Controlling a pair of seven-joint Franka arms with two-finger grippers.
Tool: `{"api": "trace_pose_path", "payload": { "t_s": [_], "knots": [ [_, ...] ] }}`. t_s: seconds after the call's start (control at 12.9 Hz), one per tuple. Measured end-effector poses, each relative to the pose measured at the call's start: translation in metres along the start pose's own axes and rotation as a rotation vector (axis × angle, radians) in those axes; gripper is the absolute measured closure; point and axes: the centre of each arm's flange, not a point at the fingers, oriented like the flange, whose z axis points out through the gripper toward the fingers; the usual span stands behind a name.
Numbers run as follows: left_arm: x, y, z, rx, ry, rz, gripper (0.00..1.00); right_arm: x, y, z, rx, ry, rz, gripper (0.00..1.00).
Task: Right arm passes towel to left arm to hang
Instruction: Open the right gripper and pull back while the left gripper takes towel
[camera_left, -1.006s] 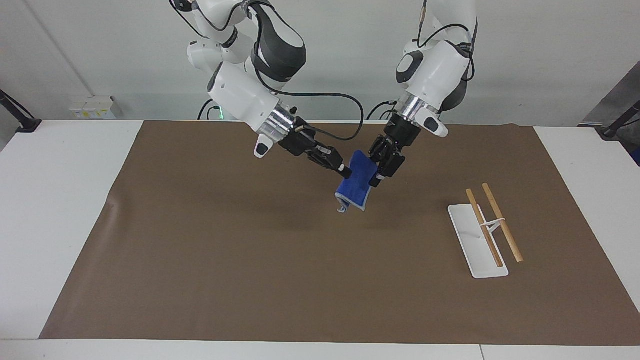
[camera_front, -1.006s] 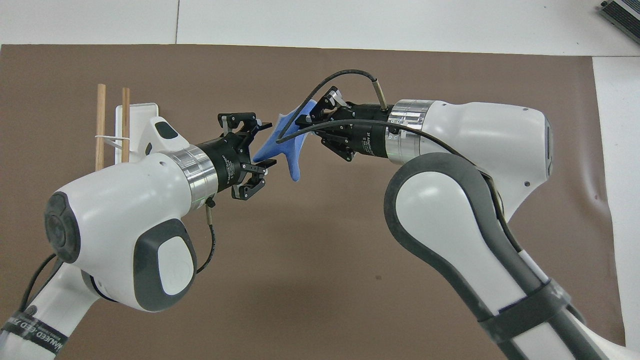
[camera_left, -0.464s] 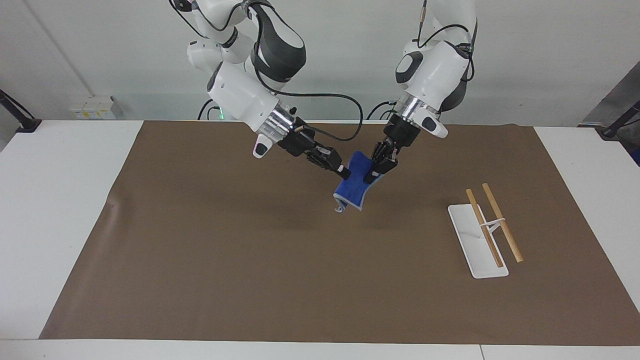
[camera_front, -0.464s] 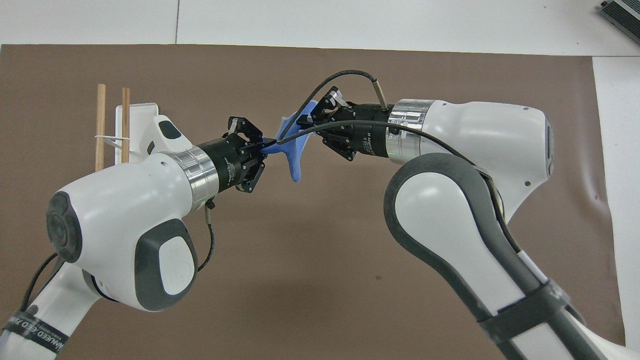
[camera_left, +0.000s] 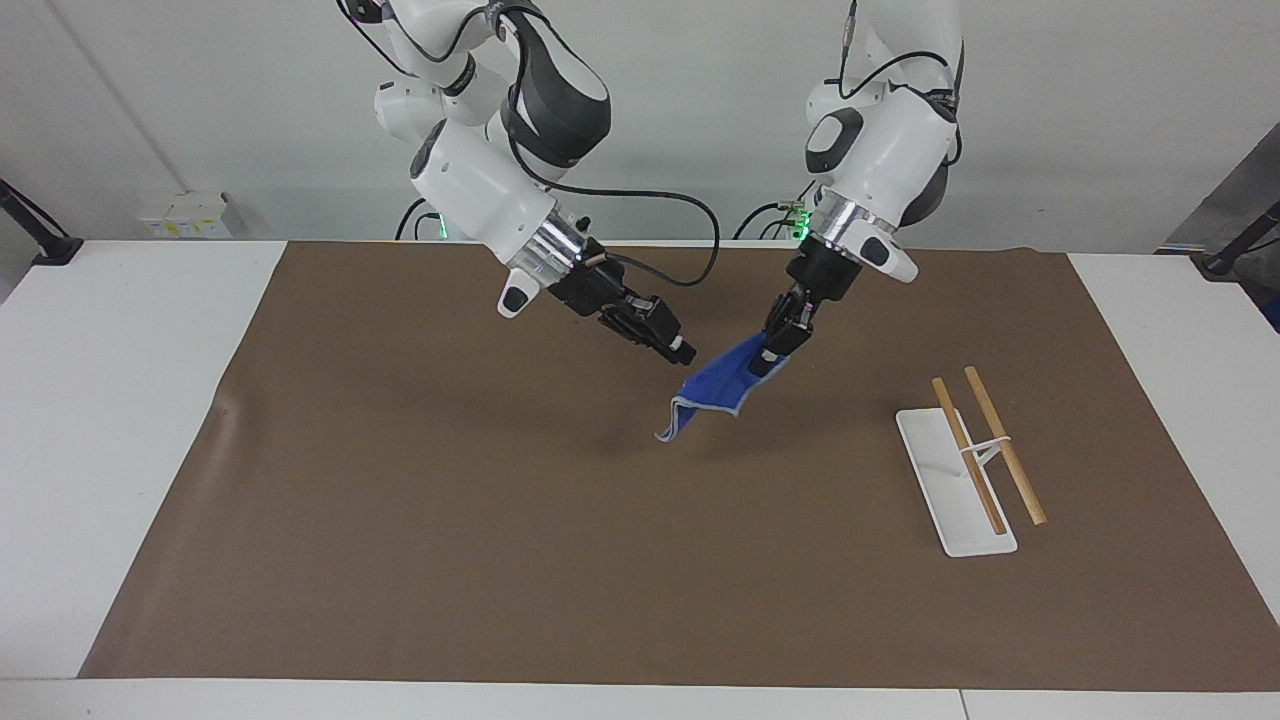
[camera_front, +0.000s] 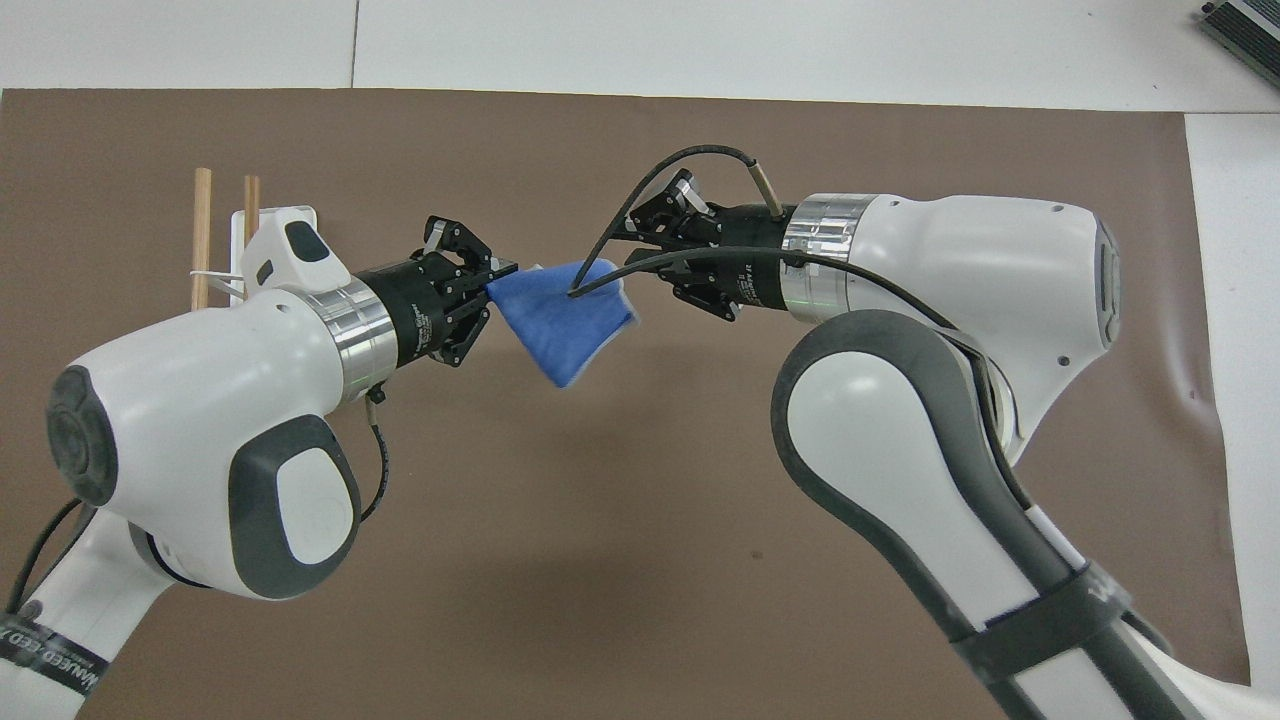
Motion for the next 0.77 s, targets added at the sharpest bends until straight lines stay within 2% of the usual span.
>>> {"api": "trace_pose_path", "payload": {
  "t_s": [0.15,0.31,0.39,0.62,0.77],
  "knots": [
    [0.033,0.004,-0.007,-0.011,0.036,0.056,0.98,0.019,0.011,-0.015,-0.102,0.050,-0.079,0.31],
    [0.075,0.005,-0.018,-0.021,0.082,0.092,0.98,0.041,0.025,-0.043,-0.242,0.108,-0.160,0.07],
    [0.102,0.003,-0.024,-0.021,0.110,0.099,0.98,0.052,0.032,-0.058,-0.314,0.142,-0.196,0.00],
    [0.175,-0.015,-0.042,-0.004,0.185,0.076,0.98,0.064,0.046,-0.086,-0.498,0.199,-0.310,0.00],
    [0.215,-0.028,-0.054,0.009,0.226,0.085,0.98,0.064,0.050,-0.089,-0.561,0.207,-0.364,0.00]
  ]
}}
